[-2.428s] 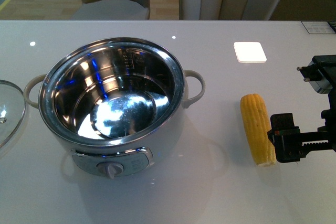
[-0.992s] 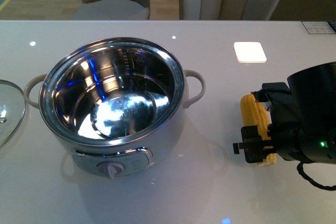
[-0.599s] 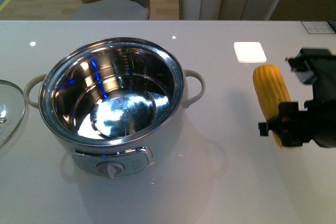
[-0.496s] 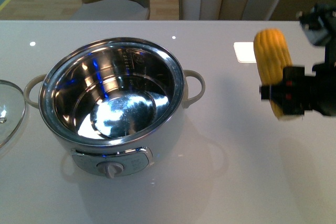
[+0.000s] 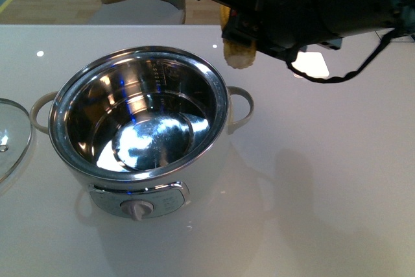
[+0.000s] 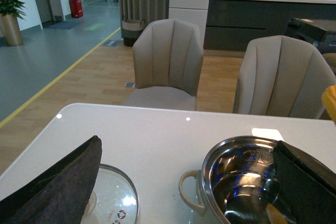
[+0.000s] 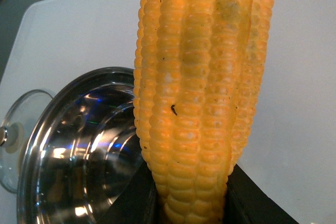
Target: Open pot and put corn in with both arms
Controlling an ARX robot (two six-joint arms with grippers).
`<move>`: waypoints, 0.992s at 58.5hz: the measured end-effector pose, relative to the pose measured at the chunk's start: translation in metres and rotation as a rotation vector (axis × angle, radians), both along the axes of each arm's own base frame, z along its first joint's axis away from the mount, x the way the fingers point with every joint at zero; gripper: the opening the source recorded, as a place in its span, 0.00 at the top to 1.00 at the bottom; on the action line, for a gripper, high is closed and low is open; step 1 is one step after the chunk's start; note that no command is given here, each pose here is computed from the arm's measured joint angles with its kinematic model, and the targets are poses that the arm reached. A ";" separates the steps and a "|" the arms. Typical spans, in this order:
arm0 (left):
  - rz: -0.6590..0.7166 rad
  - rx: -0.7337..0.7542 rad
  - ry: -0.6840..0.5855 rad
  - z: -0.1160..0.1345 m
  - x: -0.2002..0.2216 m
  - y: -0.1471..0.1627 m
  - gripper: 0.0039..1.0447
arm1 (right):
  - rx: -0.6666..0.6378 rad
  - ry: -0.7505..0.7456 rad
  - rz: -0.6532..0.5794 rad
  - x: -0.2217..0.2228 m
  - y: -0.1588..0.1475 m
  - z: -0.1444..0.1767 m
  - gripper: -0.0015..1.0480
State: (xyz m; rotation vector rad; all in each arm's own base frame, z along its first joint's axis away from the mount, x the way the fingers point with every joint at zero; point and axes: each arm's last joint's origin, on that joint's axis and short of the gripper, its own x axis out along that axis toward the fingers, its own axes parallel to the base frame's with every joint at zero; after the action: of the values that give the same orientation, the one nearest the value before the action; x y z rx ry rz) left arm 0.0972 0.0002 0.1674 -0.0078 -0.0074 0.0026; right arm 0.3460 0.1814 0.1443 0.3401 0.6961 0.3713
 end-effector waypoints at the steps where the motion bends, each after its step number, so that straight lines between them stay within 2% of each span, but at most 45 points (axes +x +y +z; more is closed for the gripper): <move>1: 0.000 0.000 0.000 0.000 0.000 0.000 0.07 | 0.008 0.006 0.000 0.002 0.004 -0.001 0.82; 13: 0.000 0.000 0.000 0.000 0.000 0.000 0.07 | 0.078 0.066 0.018 0.009 0.036 -0.006 0.82; 31: 0.000 0.000 0.000 0.000 0.000 0.000 0.07 | 0.140 0.153 0.037 0.018 0.062 -0.013 0.83; 48: 0.000 0.000 0.000 0.000 0.000 0.000 0.07 | 0.134 0.216 0.106 0.020 0.085 -0.023 0.84; 58: 0.000 0.000 0.000 0.000 0.000 0.000 0.07 | 0.115 0.248 0.111 0.019 0.089 -0.034 0.84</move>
State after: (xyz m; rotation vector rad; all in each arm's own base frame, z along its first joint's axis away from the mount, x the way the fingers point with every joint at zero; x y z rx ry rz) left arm 0.0972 0.0002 0.1675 -0.0078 -0.0078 0.0026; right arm 0.3647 0.2701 0.1105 0.4627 0.9409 0.4803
